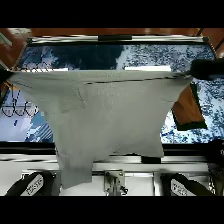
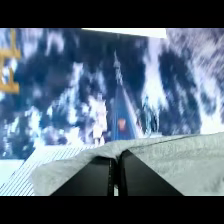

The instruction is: Fold the shirts.

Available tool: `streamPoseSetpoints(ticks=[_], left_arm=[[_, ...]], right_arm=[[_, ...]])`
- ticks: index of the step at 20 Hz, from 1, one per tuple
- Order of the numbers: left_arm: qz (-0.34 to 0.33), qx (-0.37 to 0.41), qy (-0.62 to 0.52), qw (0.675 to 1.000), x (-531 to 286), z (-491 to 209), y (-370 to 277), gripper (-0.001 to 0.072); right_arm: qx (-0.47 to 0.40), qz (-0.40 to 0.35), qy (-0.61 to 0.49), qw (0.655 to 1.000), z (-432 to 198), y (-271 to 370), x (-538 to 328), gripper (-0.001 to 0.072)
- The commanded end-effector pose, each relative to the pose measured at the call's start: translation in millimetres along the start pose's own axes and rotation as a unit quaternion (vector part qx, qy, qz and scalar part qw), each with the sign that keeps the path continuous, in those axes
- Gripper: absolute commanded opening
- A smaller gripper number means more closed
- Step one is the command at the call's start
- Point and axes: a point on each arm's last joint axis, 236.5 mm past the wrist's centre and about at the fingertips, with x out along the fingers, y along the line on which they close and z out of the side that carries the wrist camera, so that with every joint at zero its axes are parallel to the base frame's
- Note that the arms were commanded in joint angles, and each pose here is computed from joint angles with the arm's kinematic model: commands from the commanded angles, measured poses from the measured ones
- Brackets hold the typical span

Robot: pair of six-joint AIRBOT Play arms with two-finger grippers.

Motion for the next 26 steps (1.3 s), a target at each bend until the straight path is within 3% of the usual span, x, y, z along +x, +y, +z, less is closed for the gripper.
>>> streamPoseSetpoints(ticks=[1,3,9,20,24,26], left_arm=[[-0.033,-0.006,0.055,0.998,106.8,-23.6,38.0,0.0033],[-0.039,0.026,0.047,0.998,157.9,-13.0,51.3,0.0033],[-0.019,-0.013,-0.022,0.999,255.2,25.2,82.3,0.0033],[-0.014,-0.032,0.021,0.999,310.1,-19.8,96.7,0.0034],[-0.084,-0.003,0.138,0.987,283.1,-55.2,61.9,0.0032],[-0.082,-0.036,0.201,0.976,271.0,-80.3,61.8,0.0032]], right_arm=[[0.043,0.022,-0.011,0.999,18.1,-8.9,112.9,0.0069],[0.062,0.037,-0.064,0.995,44.1,-3.7,152.2,0.0069],[0.034,0.017,-0.201,0.979,94.5,6.2,217.8,0.007],[0.035,0.016,-0.107,0.993,39.9,4.3,275.7,0.0069],[0.027,0.018,-0.06,0.998,23.4,6.0,261.6,0.007],[0.025,0.023,-0.017,0.999,5.0,8.7,255.5,0.007]])
